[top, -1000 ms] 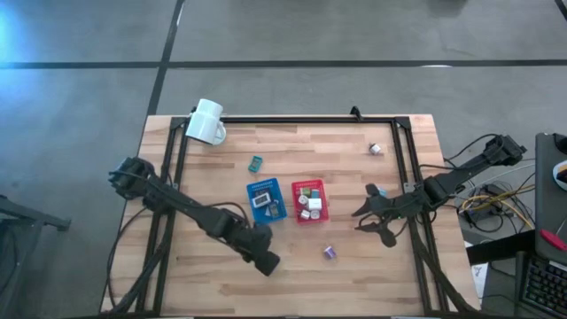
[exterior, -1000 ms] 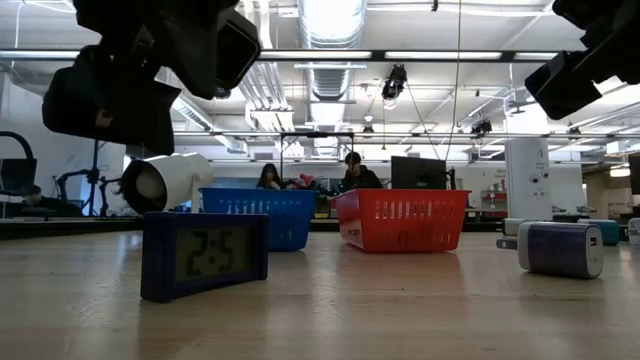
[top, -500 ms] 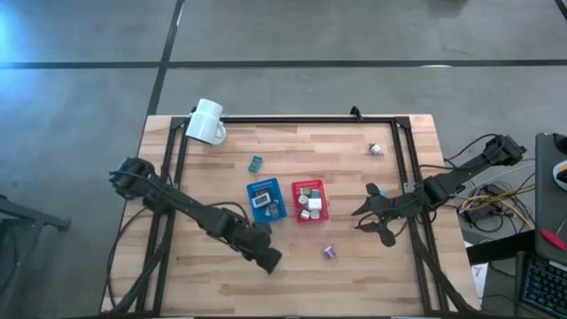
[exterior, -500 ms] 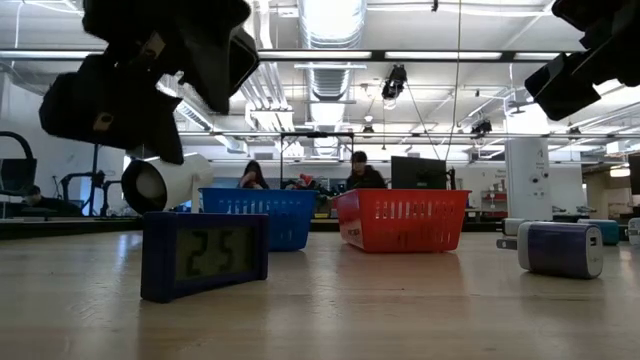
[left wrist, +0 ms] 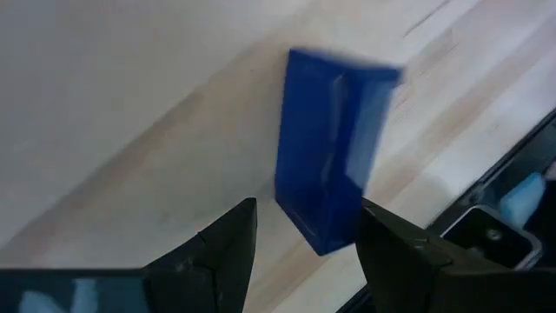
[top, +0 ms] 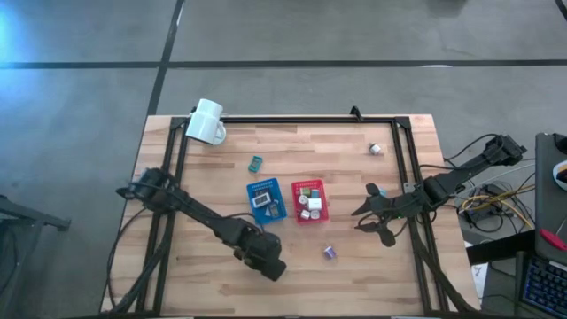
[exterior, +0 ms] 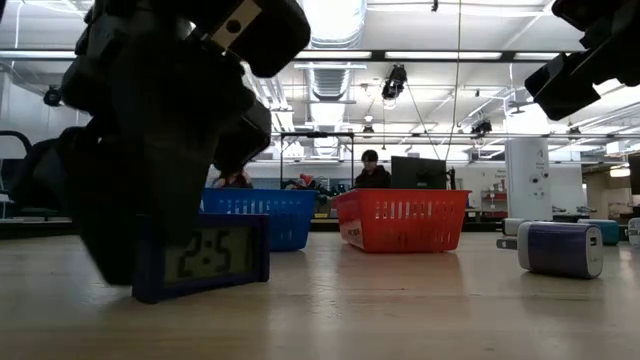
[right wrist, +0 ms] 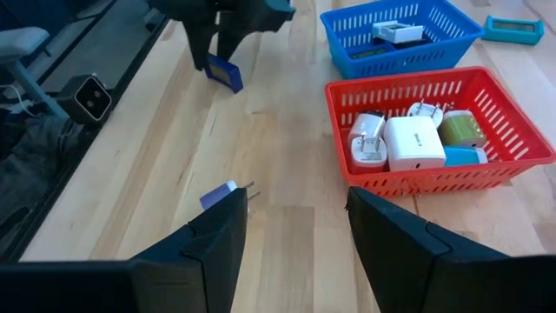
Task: Pick & Place Office items
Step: Put the violet digital clock into the blue bin
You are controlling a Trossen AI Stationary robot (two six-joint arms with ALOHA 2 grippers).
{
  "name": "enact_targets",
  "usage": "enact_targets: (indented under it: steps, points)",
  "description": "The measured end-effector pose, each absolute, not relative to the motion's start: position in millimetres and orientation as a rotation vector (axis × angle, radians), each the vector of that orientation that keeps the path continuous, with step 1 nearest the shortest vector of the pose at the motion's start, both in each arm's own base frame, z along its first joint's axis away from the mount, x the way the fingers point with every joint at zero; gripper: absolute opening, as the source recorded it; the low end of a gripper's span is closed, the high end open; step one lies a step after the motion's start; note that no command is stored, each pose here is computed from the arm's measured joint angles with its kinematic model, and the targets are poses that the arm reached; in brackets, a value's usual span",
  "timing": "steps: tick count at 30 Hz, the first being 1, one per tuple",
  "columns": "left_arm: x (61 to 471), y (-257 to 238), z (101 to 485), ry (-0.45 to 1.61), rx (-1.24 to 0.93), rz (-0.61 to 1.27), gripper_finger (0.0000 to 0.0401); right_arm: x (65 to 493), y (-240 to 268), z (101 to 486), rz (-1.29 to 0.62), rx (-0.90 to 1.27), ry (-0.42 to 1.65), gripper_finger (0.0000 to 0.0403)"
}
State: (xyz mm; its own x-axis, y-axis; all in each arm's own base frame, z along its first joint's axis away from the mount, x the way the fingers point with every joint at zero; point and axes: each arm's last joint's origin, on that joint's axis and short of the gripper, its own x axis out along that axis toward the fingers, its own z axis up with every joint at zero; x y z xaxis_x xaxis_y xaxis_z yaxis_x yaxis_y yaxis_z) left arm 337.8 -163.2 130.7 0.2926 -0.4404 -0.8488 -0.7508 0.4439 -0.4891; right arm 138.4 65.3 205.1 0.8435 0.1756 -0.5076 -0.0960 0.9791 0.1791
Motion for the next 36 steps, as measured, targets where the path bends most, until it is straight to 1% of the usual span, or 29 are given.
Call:
enact_targets:
  steps: [6,15,22,24,29,36]
  points:
    - [348.7,-169.1,127.7,1.358,-1.152,0.226,0.0185,138.5,65.2,205.1,0.143,0.137,0.547,0.0194]
    - [353.5,-163.2,134.0,1.313,-1.132,0.223,0.0139,138.5,65.1,205.1,0.142,0.137,0.546,0.0194]
    - [354.4,-159.4,133.8,1.309,-1.133,0.239,0.012,138.5,65.1,205.0,0.141,0.137,0.546,0.0194]
    - [354.7,-158.5,133.6,1.306,-1.13,0.241,0.0109,138.5,65.1,205.0,0.141,0.137,0.546,0.0194]
    - [355.0,-157.5,133.5,1.3,-1.093,0.219,0.0062,138.5,65.1,205.0,0.139,0.137,0.545,0.0194]
    - [359.1,-150.8,133.8,1.256,-0.981,0.158,0.0061,138.8,64.7,205.4,0.125,0.132,0.537,0.0194]
